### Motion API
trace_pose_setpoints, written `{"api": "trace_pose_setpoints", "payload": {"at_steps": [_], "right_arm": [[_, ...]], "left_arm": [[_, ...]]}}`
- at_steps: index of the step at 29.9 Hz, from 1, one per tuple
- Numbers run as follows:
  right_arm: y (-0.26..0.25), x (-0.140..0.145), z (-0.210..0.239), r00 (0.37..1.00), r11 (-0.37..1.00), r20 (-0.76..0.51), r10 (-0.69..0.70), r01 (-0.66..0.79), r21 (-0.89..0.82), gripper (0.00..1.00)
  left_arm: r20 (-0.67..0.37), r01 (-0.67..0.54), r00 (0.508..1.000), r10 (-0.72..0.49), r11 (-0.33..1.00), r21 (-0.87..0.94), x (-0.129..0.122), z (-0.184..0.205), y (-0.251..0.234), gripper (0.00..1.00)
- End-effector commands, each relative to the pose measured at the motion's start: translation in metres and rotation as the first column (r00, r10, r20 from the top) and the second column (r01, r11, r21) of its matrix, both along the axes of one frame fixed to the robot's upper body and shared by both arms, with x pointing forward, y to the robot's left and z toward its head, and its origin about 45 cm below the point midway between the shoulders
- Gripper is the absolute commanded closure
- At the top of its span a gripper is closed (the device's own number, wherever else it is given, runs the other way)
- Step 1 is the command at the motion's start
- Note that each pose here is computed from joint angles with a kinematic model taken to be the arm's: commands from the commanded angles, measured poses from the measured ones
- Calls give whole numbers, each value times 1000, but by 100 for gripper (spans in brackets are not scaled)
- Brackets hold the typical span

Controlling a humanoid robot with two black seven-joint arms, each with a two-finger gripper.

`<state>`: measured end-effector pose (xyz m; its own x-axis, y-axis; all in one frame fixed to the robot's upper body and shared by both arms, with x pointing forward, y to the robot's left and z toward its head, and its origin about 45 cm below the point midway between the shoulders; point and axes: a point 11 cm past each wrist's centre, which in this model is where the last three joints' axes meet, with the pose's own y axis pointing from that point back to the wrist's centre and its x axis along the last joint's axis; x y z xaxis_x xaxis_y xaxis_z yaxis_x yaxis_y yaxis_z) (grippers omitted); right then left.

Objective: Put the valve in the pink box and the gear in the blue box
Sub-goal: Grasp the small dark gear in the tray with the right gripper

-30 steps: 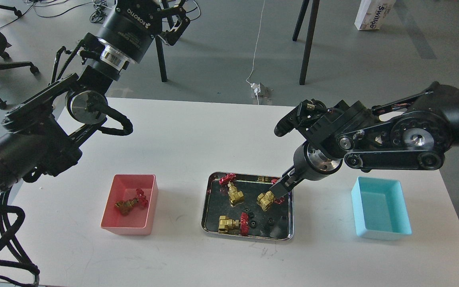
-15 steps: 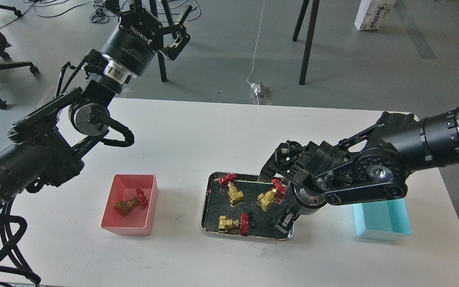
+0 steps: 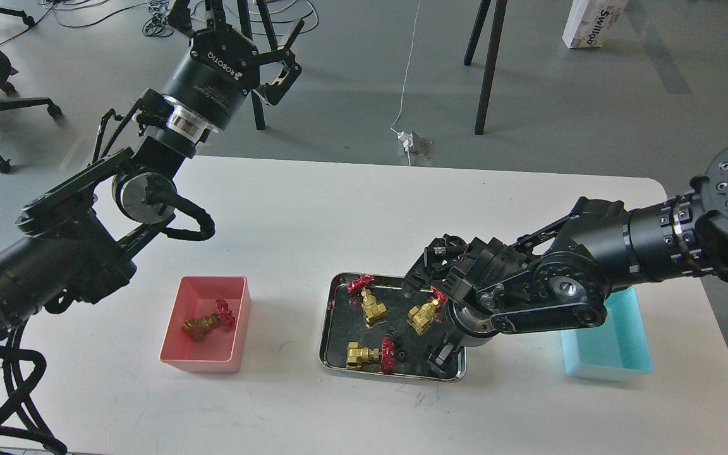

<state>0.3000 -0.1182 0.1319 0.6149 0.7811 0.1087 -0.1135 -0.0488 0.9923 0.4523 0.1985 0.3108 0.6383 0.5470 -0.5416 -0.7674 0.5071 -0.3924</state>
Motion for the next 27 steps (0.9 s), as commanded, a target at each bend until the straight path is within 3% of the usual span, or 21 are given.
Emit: {"api": "trace_pose_setpoints", "payload": {"at_steps": [1,27], "right_arm": [[3,-1,-5,1000,1000,-3,0,0,0,38],[6,9,-15,996,995,10,-87,86,58,39]], "left_arm": [[-2,1,1000,-1,1000,-1,0,-1,-1,3],[-18,-8,1000,8,1000,-3,-2,-9,3,2]]}}
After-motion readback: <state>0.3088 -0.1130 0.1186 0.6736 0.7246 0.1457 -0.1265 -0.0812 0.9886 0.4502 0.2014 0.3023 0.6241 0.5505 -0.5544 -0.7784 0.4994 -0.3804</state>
